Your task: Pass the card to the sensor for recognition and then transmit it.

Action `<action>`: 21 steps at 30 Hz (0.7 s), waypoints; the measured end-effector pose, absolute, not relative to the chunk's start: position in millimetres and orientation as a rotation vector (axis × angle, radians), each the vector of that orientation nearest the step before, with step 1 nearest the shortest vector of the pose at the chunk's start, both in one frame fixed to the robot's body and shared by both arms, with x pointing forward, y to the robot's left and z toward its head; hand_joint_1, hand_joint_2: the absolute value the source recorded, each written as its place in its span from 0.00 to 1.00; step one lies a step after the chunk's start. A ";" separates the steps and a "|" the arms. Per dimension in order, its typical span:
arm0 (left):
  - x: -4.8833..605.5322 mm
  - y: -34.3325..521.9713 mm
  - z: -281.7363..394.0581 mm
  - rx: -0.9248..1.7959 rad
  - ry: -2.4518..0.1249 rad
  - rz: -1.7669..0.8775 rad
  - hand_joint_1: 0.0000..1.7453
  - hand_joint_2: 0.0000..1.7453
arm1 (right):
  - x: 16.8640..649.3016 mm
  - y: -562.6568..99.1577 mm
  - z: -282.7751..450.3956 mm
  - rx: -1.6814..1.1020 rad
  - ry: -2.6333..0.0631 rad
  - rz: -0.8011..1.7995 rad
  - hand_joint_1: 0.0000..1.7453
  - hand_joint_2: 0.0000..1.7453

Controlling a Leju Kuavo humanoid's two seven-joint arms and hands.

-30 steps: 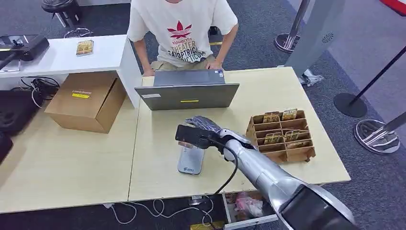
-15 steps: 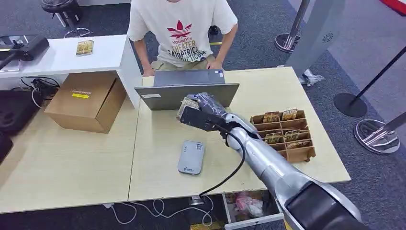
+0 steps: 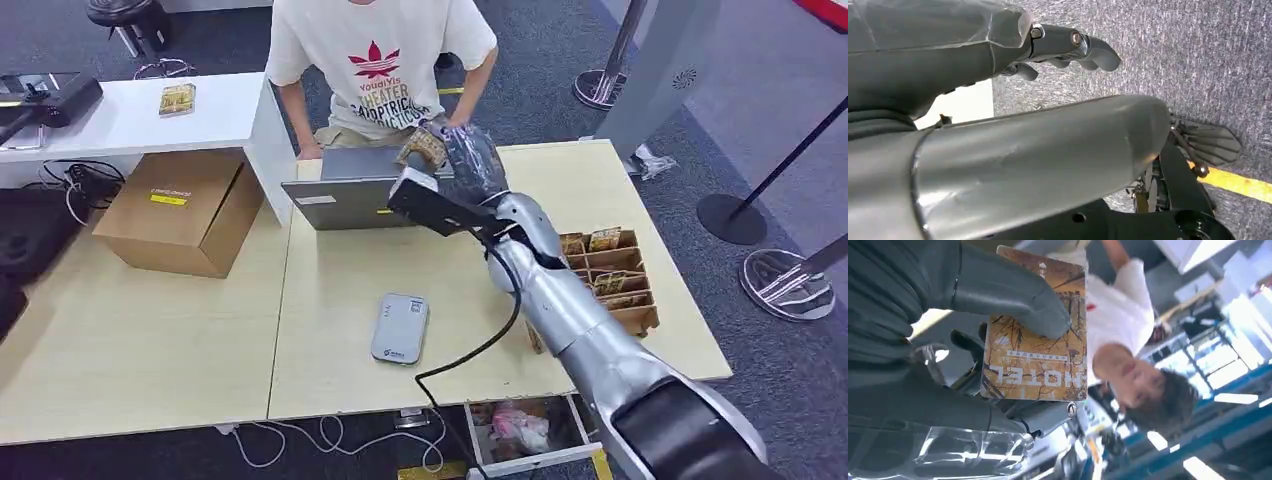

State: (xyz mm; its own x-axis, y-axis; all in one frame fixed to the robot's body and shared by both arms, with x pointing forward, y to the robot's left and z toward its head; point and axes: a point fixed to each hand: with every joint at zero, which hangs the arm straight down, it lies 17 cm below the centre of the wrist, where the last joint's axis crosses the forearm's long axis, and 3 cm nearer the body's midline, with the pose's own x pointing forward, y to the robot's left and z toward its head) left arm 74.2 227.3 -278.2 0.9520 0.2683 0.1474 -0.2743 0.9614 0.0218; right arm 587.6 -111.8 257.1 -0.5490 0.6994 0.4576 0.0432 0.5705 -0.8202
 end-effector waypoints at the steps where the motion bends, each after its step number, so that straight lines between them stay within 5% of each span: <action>1: 74.3 226.7 -278.1 0.041 -0.144 0.273 0.00 0.00 | 588.7 -116.1 263.5 -0.651 -1.992 1.000 1.00 1.00; 21: 75.8 223.8 -277.8 0.043 -0.137 0.234 0.00 0.00 | 599.6 -163.5 303.4 -1.377 -1.988 1.088 1.00 1.00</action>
